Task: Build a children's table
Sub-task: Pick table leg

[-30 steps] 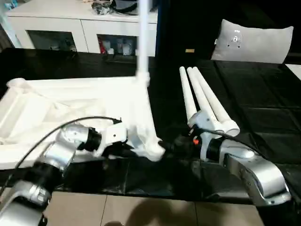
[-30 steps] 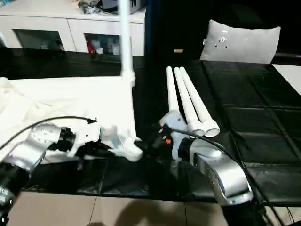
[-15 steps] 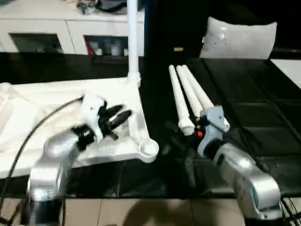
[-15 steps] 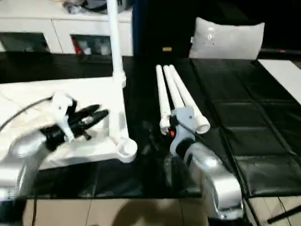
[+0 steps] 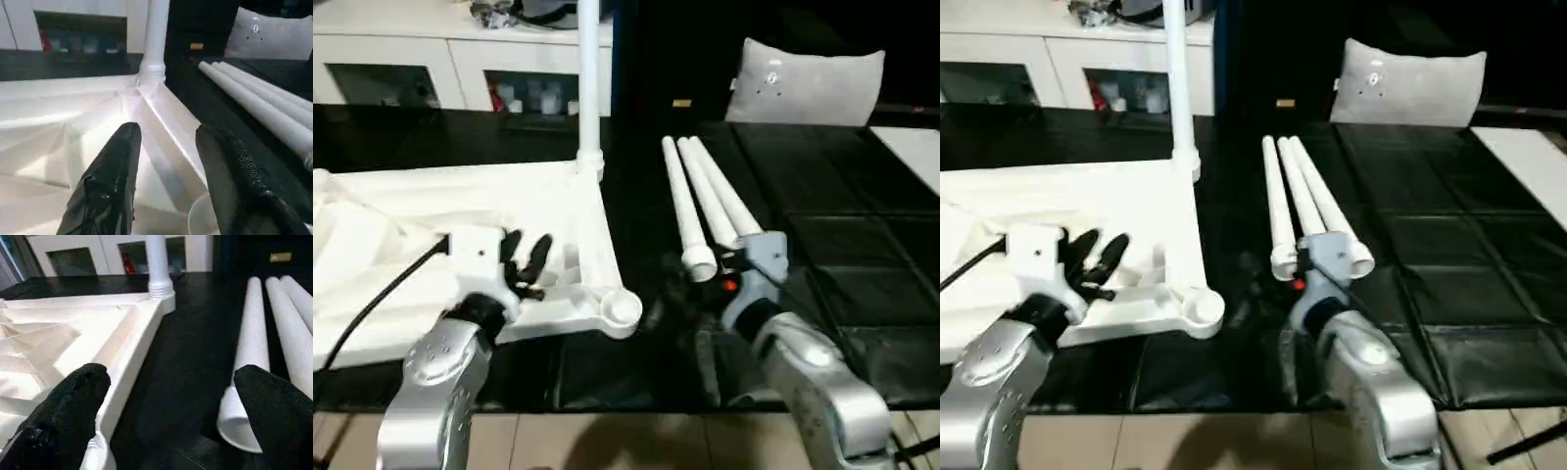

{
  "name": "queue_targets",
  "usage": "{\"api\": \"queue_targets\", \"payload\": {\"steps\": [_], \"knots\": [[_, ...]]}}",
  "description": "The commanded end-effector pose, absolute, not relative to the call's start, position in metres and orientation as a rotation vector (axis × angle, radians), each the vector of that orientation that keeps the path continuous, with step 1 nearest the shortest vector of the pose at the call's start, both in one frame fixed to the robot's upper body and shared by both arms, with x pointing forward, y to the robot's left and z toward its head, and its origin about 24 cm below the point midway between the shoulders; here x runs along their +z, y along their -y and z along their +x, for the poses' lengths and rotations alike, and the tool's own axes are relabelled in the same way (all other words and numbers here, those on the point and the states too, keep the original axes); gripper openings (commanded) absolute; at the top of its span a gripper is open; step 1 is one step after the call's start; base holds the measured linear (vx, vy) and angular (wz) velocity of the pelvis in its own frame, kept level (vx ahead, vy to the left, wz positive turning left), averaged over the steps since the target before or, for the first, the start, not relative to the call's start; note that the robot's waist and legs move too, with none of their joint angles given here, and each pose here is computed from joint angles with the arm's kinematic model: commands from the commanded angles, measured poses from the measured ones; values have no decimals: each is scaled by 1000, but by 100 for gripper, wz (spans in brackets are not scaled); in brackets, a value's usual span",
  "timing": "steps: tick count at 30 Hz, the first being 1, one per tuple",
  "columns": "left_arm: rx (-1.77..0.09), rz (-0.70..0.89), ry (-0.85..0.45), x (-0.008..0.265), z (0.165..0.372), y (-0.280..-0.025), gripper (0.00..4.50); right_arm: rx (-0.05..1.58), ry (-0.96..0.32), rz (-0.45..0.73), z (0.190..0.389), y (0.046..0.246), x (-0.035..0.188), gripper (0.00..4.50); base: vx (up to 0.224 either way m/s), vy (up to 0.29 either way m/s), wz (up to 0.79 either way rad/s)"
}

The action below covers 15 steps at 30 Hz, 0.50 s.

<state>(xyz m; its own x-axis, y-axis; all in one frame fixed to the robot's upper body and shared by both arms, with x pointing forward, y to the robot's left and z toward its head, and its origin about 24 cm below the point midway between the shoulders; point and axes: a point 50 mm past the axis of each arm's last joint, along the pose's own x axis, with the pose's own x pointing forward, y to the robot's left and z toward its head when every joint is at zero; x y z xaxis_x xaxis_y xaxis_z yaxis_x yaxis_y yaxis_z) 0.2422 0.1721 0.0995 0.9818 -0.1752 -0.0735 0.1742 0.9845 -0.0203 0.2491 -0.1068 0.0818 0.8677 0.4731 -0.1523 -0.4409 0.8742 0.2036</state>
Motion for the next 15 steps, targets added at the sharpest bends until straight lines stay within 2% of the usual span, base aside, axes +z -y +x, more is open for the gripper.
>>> {"api": "queue_targets", "payload": {"steps": [1,4,9,15], "knots": [[-190,4,-71,103,240,-168,232,490,-203,159,248,108,80,450,62,26,-13],[-203,10,-84,101,236,-166,232,503,-208,149,249,107,79,450,72,-1,-2],[-217,20,-99,99,231,-163,232,458,-190,132,251,113,80,450,92,31,44],[-255,35,-110,98,229,-159,232,422,-188,109,253,118,82,450,178,10,20]]}}
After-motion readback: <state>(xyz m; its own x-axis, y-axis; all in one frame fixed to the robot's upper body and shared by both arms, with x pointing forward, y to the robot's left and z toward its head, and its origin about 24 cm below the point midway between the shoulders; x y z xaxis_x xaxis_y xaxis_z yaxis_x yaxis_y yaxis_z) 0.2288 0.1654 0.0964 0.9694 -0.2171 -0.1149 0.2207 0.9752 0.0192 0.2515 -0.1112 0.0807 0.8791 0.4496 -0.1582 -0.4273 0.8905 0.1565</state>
